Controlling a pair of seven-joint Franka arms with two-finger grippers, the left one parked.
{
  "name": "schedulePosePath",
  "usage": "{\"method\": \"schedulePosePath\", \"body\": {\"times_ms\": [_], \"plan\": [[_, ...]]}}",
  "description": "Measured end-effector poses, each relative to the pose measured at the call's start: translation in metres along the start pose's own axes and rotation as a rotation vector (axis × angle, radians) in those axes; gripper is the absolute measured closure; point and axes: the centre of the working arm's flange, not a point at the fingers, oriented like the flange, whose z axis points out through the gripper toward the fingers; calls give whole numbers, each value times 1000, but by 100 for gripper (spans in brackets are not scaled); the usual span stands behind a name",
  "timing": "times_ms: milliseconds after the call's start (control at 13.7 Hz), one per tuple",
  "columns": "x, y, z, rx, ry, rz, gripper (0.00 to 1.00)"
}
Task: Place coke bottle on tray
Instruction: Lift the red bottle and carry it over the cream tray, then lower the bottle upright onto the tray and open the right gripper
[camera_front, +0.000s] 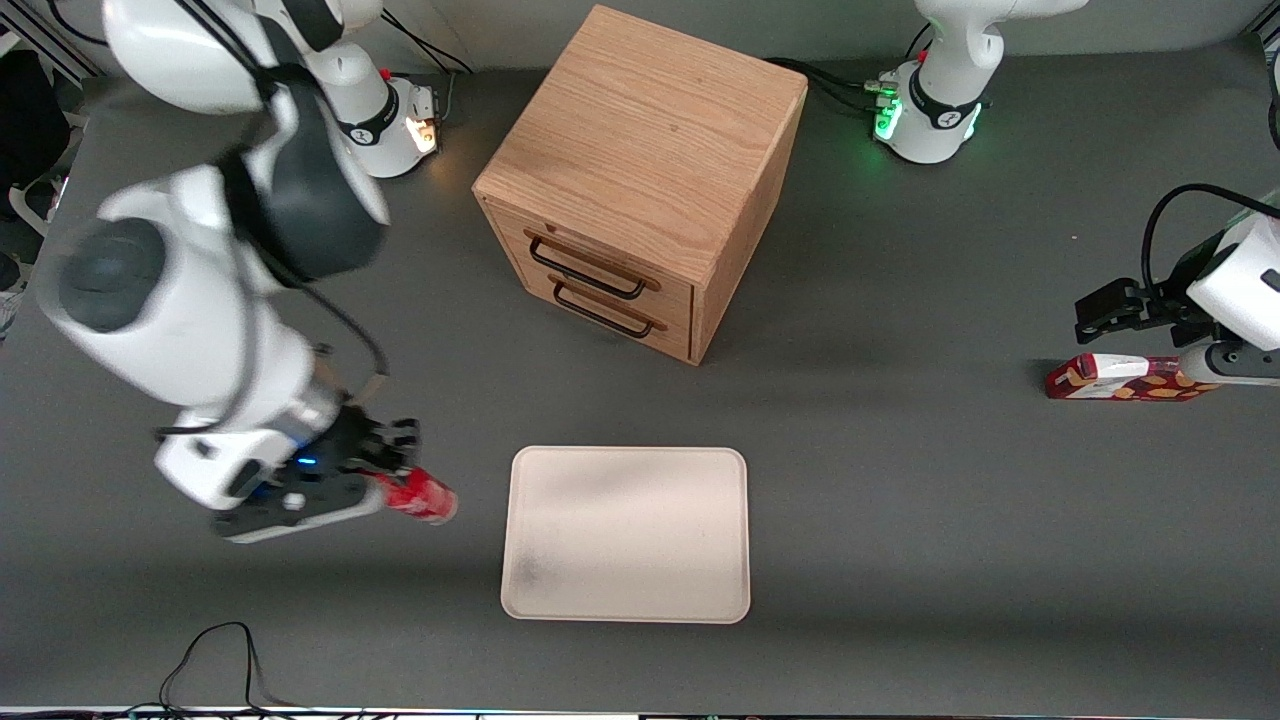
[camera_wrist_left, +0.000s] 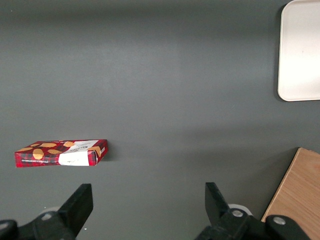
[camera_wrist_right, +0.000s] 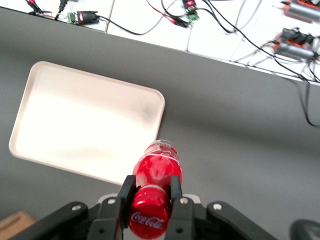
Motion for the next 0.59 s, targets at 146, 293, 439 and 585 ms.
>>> {"method": "schedulePosePath", "body": {"times_ms": [146,293,439,585], "plan": [[7,-29,45,6,35,-7,68],[13,-37,93,24,66,-13,68],[15,-45,137,30,91,-21,68],[14,-54,170,25,119,-31,68]]}}
